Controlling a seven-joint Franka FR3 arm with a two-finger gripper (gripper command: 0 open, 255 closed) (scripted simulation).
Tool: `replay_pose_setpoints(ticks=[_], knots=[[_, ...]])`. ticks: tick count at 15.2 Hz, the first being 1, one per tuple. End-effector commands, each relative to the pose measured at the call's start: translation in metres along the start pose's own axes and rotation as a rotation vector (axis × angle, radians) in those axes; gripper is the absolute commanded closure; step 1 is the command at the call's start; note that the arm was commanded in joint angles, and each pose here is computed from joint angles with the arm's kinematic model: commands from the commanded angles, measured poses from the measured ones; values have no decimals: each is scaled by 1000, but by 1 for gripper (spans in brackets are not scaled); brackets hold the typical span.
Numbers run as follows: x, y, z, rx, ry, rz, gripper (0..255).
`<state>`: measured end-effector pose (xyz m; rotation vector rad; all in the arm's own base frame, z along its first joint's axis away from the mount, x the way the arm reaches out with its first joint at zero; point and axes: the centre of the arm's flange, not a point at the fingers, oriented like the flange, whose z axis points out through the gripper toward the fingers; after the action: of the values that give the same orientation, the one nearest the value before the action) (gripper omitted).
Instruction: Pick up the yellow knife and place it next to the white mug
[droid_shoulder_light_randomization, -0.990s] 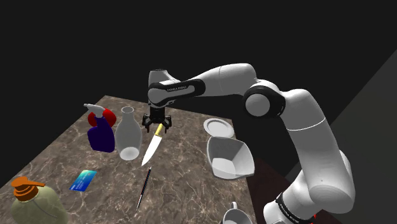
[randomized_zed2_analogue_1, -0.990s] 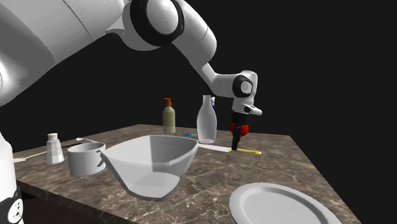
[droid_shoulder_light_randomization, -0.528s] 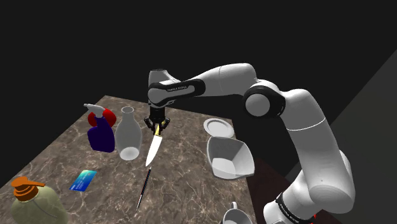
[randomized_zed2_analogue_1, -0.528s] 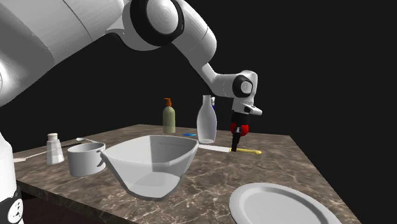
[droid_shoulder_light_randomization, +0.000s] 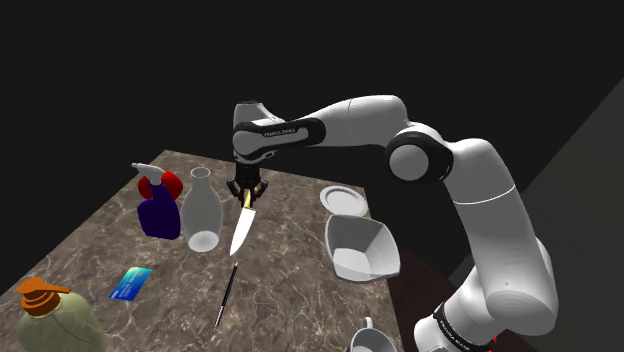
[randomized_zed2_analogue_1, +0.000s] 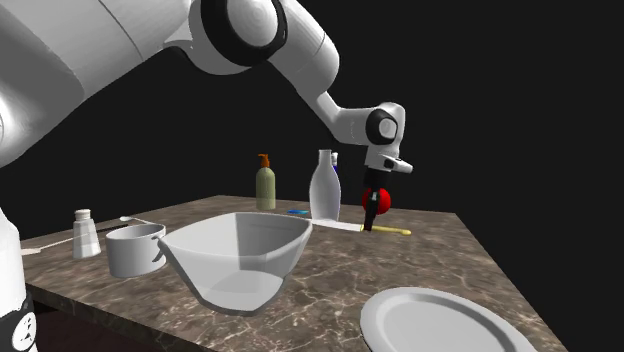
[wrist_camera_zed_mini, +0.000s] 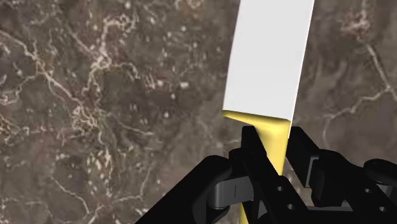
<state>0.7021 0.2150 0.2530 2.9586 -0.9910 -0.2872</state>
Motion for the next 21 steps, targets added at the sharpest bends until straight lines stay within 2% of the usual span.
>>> replay_pose_setpoints(ticks=[1,21], knots=[[-2,1,-9,0,0,0,255],[-20,8,-113,0,0,0,255]])
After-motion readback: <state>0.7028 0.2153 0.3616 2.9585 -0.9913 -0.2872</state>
